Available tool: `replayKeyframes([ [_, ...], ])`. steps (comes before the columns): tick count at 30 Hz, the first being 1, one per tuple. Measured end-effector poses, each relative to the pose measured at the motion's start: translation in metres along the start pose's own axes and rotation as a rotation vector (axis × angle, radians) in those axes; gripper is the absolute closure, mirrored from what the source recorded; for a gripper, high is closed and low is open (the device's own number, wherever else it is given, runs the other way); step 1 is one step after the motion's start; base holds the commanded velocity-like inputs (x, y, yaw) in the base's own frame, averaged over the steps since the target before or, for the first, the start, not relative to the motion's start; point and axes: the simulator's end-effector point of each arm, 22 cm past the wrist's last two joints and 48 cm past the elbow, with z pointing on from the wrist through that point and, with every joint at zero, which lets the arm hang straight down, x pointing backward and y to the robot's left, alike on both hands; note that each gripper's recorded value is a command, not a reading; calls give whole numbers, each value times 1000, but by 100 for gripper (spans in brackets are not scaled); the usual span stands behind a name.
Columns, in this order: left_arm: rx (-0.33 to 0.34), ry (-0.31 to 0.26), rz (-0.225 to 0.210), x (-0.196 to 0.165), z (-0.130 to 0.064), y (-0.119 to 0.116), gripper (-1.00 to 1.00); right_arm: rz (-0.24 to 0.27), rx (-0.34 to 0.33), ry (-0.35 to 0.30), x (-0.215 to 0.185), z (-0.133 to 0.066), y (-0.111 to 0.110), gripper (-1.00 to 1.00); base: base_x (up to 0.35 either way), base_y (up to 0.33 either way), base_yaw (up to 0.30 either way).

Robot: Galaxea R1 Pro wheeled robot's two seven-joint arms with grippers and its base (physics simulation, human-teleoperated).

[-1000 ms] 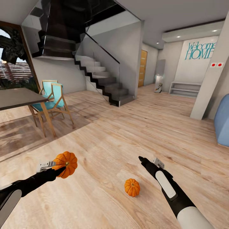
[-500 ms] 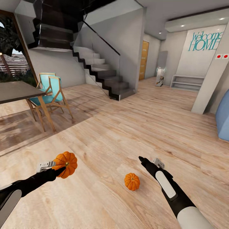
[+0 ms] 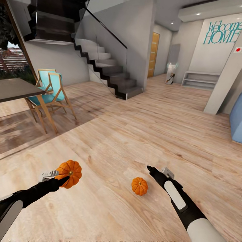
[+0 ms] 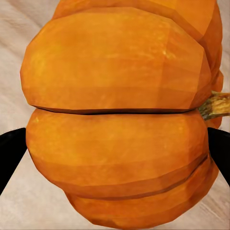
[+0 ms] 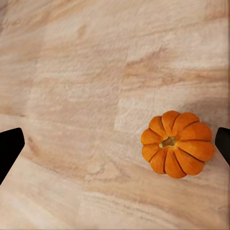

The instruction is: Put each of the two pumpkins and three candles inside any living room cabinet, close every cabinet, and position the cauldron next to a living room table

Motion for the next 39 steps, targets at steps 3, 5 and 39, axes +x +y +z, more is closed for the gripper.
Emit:
replayKeyframes([
  [3, -1, 11, -3, 5, 3, 2, 100, 2, 14, 11, 6, 4, -7, -100, 0, 0, 0],
  [5, -3, 18, -5, 8, 6, 3, 100, 3, 27, 17, 9, 6, -11, -100, 0, 0, 0],
  [39, -20, 150, -44, 71, 40, 22, 100, -18, 379, 160, 154, 16, -224, -100, 0, 0, 0],
])
